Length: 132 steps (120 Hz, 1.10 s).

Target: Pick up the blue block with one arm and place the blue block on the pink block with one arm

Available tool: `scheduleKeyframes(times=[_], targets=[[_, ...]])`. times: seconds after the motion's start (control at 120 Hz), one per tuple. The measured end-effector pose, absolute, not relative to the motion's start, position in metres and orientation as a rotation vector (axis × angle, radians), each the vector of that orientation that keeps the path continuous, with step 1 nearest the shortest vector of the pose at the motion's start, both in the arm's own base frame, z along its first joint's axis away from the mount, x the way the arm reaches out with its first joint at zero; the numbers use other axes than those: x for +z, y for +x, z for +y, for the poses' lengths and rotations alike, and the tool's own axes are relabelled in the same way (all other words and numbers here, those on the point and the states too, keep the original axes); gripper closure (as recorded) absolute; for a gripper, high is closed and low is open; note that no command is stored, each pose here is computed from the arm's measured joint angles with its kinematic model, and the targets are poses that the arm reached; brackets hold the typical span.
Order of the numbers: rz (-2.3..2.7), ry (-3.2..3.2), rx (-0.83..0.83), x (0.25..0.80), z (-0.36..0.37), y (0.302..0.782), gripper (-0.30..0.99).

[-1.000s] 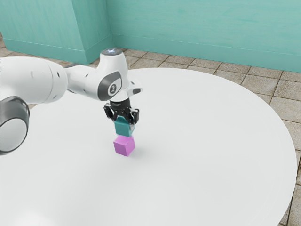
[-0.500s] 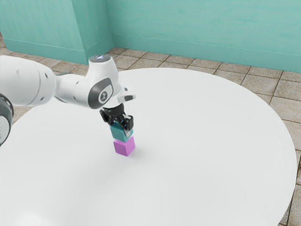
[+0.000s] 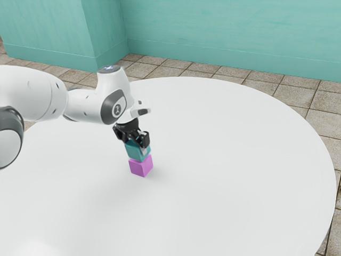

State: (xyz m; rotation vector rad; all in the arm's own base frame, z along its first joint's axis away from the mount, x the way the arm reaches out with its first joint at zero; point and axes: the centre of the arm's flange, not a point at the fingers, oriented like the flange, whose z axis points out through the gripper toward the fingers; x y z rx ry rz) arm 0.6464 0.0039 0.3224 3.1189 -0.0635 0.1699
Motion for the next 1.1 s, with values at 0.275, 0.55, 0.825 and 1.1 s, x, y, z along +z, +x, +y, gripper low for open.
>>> scheduleKeyframes(times=[0.275,0.55,0.825,1.1], targets=[[-0.053,3.087,0.173,0.322,0.006,0.644,0.3],[-0.064,3.08,0.171,0.324,0.01,0.64,0.26],[-0.095,3.075,0.184,0.328,0.006,0.641,0.09],[-0.114,3.039,0.352,0.401,0.01,0.637,0.04]])
